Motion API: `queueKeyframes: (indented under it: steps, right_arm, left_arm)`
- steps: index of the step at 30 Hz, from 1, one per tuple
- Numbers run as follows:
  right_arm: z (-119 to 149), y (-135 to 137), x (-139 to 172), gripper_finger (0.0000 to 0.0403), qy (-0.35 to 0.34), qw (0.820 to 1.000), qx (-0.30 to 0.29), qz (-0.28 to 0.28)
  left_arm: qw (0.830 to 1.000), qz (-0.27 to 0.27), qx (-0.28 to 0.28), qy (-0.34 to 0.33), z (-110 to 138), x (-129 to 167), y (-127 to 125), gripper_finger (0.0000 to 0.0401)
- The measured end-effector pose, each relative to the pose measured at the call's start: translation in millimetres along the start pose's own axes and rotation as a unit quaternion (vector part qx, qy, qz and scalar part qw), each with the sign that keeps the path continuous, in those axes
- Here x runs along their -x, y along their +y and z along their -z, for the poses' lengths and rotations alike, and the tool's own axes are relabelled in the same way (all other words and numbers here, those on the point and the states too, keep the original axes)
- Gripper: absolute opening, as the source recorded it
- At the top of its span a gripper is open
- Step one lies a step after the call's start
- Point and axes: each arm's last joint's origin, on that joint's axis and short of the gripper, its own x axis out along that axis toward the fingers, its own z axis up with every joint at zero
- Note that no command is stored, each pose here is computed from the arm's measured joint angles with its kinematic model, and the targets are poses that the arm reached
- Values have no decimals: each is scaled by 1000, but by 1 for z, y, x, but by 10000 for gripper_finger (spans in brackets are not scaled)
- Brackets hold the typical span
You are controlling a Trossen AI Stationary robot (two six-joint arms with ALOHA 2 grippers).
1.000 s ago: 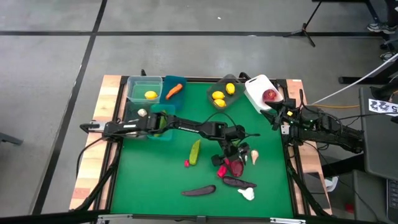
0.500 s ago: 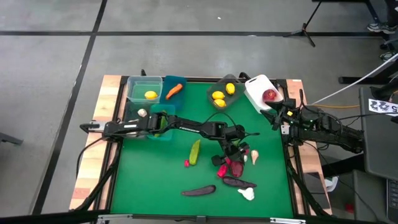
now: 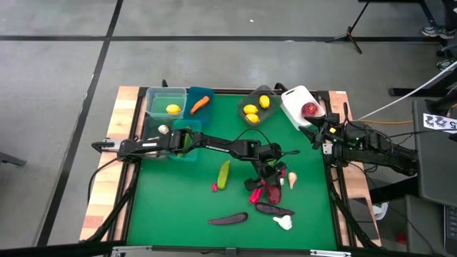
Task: Sort produce into baskets
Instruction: Put the red apple into the white bin
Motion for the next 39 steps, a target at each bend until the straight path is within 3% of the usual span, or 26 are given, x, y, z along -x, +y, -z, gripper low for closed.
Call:
queueKeyframes:
  steps: [21,31,39]
  right_arm:
    - [0,0,0,319,0,1000,0,0]
    - [0,0,0,319,0,1000,1,0]
    - [-8,3,0,319,-39,998,39,-14]
  left_arm:
    - [998,-23,52,8,-1,8,5,232]
    - [987,-84,130,-33,-27,50,40,232]
    - [961,-140,211,-111,-35,112,76,232]
